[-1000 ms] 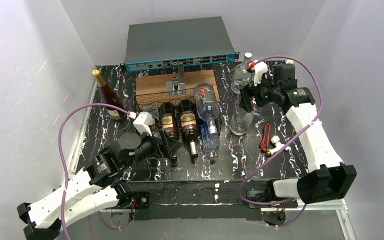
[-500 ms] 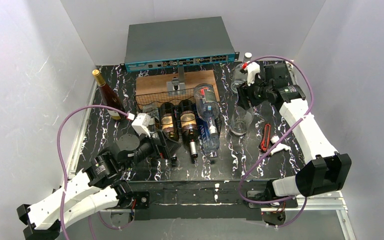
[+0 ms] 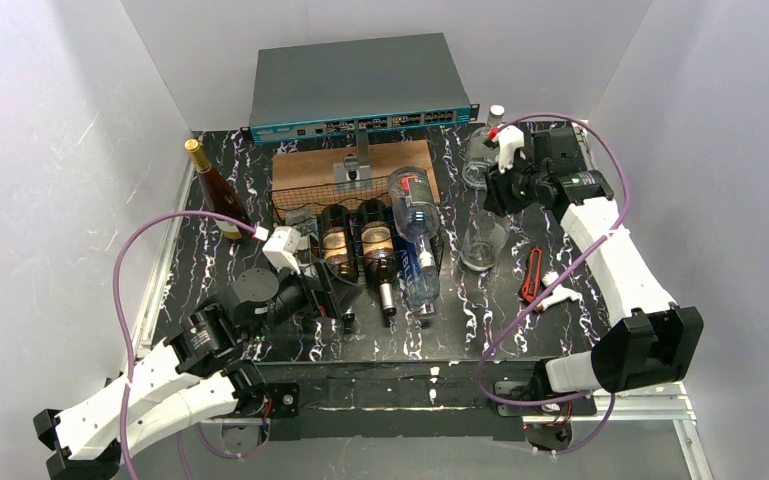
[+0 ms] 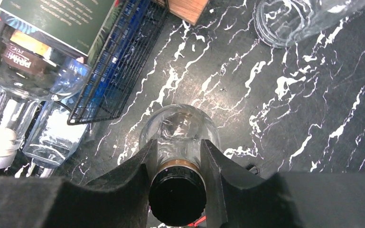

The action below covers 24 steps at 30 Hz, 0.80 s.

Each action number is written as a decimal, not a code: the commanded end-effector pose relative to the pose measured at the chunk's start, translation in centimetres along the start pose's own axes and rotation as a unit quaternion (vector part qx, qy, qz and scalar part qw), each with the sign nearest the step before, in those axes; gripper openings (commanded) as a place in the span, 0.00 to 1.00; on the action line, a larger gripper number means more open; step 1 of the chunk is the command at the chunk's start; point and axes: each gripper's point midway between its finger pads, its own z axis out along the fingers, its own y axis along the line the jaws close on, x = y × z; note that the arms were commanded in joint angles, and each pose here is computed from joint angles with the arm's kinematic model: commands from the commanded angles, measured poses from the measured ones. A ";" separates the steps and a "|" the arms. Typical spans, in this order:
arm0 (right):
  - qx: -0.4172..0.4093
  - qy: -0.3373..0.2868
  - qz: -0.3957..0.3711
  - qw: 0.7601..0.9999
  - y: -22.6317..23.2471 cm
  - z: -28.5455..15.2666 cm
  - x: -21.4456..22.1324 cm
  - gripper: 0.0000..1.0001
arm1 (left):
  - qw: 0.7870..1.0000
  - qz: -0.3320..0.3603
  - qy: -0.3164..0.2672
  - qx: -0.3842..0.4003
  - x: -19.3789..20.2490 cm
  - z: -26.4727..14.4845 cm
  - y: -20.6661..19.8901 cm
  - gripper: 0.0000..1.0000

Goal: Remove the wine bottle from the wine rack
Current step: Move the wine bottle to the center of the board.

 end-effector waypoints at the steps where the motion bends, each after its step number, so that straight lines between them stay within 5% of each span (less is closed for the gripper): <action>1: 0.029 -0.070 -0.003 0.997 -2.3 -3.7 -4.0 0.02 | 1.000 -0.001 -0.007 -0.017 0.1 -0.2 1.0 0.98; 24: 0.182 -0.152 -0.005 0.972 -14.7 -4.9 -9.7 0.01 | 1.000 0.006 -0.011 -0.017 0.0 -0.4 1.1 0.98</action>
